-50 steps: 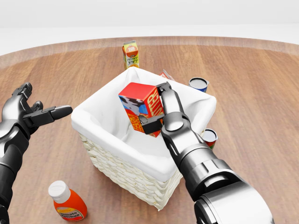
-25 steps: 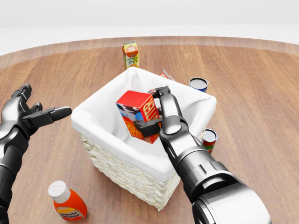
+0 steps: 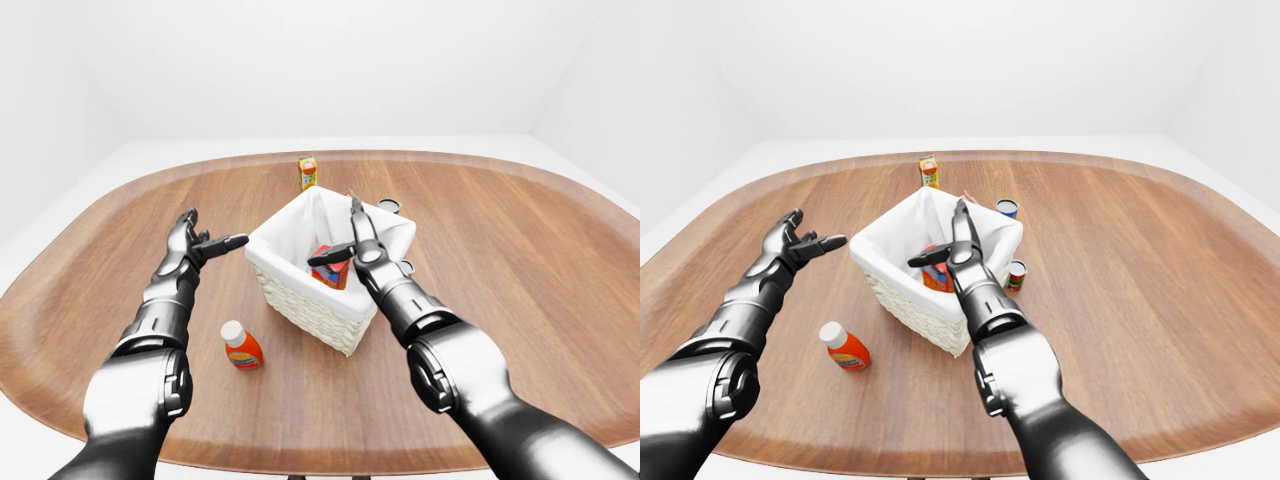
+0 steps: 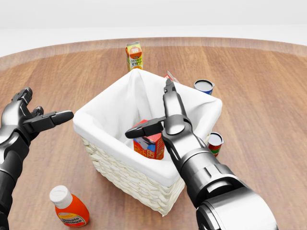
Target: Pick up the butter and put it in the basket.
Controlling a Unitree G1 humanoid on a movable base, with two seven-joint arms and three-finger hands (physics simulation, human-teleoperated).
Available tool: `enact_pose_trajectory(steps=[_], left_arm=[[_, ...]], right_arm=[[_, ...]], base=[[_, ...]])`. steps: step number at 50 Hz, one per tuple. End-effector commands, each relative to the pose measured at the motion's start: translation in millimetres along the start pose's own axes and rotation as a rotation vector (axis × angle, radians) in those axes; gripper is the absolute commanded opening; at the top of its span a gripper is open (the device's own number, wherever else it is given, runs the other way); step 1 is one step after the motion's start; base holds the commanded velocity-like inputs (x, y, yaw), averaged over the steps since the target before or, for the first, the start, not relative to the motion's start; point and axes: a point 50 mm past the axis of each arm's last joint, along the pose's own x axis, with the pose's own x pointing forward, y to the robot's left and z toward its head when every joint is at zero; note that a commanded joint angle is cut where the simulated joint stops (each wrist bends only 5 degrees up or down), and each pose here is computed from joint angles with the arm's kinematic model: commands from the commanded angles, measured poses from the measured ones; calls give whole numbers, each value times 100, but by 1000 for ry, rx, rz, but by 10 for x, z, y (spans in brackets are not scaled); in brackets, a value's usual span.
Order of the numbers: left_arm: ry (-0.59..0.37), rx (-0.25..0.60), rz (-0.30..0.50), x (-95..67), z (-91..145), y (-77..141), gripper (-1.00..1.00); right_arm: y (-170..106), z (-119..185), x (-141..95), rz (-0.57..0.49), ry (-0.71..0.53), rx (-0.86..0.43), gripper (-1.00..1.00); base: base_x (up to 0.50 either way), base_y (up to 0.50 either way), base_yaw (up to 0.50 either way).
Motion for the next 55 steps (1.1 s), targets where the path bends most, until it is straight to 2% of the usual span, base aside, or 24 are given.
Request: enact_pose_trajectory(steps=[1, 15, 24, 42, 55], left_arm=[[0, 1, -1, -2, -12, 0, 100], [-14, 12, -14, -8, -9, -18, 100], [-17, 15, -16, -7, 7, -32, 100], [-49, 30, -40, -43, 20, -53, 100], [-99, 43, -45, -102, 57, -65, 100]], right_arm=[[2, 30, -2, 6, -17, 2, 100], [-124, 85, 6, -4, -79, 34, 100], [-260, 149, -20, -20, -160, 66, 100], [-556, 304, -268, -59, -391, 139, 100], [-804, 272, -422, -101, -469, 165, 100]], base=[[0, 0, 0], [0, 0, 0], [0, 0, 0], [0, 0, 0], [0, 0, 0]])
